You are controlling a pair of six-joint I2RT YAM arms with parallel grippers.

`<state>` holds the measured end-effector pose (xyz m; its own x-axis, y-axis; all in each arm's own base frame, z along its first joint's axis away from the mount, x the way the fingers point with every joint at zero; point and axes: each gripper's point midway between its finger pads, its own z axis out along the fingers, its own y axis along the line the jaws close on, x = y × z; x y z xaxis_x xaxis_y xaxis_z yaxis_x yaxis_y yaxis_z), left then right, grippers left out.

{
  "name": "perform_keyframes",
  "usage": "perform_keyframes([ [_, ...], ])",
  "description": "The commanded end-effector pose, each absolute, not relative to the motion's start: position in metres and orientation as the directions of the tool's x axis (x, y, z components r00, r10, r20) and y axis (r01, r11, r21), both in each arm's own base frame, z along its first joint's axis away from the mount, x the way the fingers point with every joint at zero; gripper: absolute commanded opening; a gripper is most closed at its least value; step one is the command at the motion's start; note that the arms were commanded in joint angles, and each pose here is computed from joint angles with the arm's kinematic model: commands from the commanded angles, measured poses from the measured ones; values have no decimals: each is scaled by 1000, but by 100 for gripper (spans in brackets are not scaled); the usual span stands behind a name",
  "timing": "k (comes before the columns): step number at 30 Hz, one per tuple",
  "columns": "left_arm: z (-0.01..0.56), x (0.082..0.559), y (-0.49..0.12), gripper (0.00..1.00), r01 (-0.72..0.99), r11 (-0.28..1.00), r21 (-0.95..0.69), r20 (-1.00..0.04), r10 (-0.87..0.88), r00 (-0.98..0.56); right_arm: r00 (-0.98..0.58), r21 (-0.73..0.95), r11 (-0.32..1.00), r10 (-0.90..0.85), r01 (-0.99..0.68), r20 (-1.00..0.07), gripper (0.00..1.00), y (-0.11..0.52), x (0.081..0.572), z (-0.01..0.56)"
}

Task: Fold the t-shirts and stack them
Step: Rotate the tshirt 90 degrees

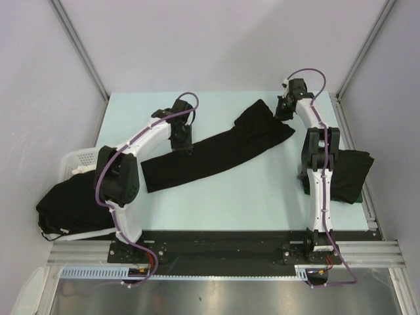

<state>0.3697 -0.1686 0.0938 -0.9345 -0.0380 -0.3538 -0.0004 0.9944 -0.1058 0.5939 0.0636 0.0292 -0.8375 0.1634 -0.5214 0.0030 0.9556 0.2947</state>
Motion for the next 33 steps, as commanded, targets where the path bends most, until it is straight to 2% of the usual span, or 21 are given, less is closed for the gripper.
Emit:
perform_keyframes([
  [1,121,368,-168,36,-7,993,-118,-411,-55,-910,-798,234,971,101,-52,-594,0,80,621,31],
  [7,124,360,-164,35,-15,993,-118,-408,-62,-911,-724,269,957,109,-109,-681,0,107,646,48],
  [13,130,348,-161,35,-21,992,-121,-410,-70,-909,-617,230,965,108,-122,-779,0,117,675,71],
  [24,125,331,-157,35,-17,994,-109,-377,-58,-924,-442,280,951,195,-134,-875,0,129,711,102],
  [33,124,330,-155,35,-21,995,-93,-371,-55,-927,-236,235,972,221,-32,-946,0,99,741,144],
])
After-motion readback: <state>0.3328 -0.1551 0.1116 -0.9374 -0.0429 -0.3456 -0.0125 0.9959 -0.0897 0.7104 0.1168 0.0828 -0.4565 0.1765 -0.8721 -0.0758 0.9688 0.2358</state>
